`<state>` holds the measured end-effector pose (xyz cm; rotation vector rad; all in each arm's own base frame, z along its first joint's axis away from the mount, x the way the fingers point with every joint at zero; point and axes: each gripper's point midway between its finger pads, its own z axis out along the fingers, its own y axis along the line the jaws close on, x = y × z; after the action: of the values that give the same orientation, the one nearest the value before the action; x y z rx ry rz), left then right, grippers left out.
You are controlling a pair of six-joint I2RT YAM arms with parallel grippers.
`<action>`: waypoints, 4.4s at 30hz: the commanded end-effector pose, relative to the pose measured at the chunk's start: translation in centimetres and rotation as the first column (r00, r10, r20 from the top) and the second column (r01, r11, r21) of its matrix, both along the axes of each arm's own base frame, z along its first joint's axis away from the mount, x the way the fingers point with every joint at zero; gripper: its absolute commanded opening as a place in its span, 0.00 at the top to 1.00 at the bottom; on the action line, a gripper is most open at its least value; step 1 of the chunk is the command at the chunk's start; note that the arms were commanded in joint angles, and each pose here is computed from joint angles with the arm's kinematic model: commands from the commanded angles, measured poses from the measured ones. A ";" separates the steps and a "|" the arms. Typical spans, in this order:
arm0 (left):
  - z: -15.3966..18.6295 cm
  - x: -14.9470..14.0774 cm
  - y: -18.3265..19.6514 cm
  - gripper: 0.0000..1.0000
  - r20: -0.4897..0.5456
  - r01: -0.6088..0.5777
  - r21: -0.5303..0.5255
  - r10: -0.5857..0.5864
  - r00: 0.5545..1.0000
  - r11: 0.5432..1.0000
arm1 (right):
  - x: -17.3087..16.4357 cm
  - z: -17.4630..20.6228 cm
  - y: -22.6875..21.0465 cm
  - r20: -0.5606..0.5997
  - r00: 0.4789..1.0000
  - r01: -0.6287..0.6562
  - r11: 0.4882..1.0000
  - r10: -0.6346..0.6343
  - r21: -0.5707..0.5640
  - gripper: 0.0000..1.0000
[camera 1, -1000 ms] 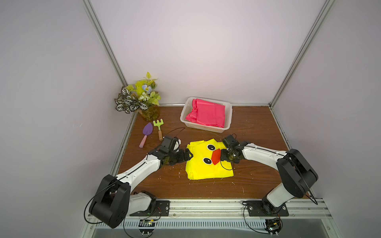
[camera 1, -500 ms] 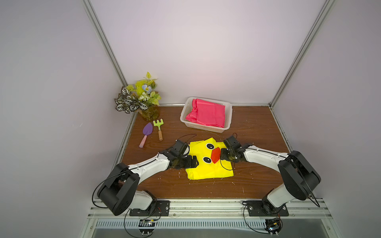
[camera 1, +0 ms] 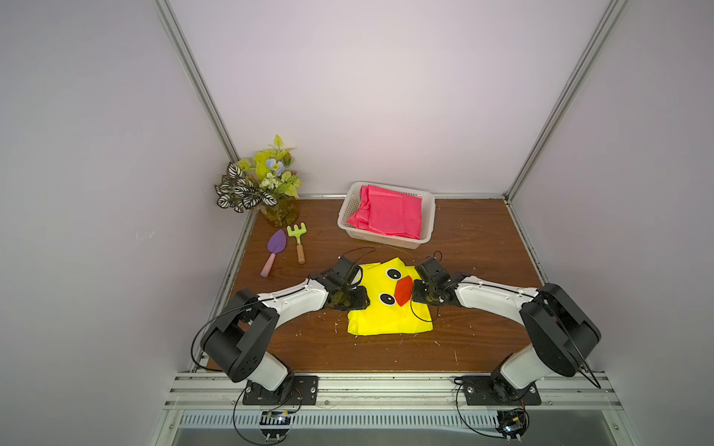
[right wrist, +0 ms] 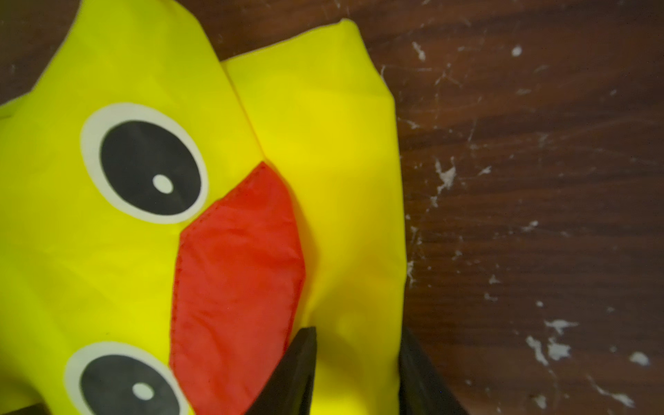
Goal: Put the folded raincoat in the basket
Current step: Pick up the raincoat from the center of the board, then place the raincoat in the basket, then reset both arms
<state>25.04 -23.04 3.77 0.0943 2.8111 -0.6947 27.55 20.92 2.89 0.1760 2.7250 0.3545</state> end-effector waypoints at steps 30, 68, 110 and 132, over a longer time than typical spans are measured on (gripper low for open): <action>18.8 8.6 -0.3 1.00 0.397 -0.005 -0.031 0.016 0.917 1.000 | 2.5 19.5 1.8 0.375 0.927 -0.047 0.984 -0.022 0.173 1.00; 11.7 35.8 0.0 0.76 0.408 -0.191 -0.034 0.188 0.893 0.981 | 27.2 11.5 -0.7 0.282 0.959 -0.140 0.928 0.040 0.345 0.90; 26.0 28.6 0.6 0.00 0.782 -0.205 -0.108 0.210 0.587 0.973 | 24.7 23.2 1.4 0.606 0.793 -0.203 0.964 0.060 0.171 0.01; 13.9 14.5 23.6 0.01 0.940 -0.790 0.138 0.173 0.295 0.598 | 5.7 14.1 -23.7 0.861 0.498 0.590 0.768 -0.103 -0.249 0.01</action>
<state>39.21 -0.39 16.19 -0.2845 1.7754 0.3590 32.26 -1.21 13.19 0.2603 1.8535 -0.3241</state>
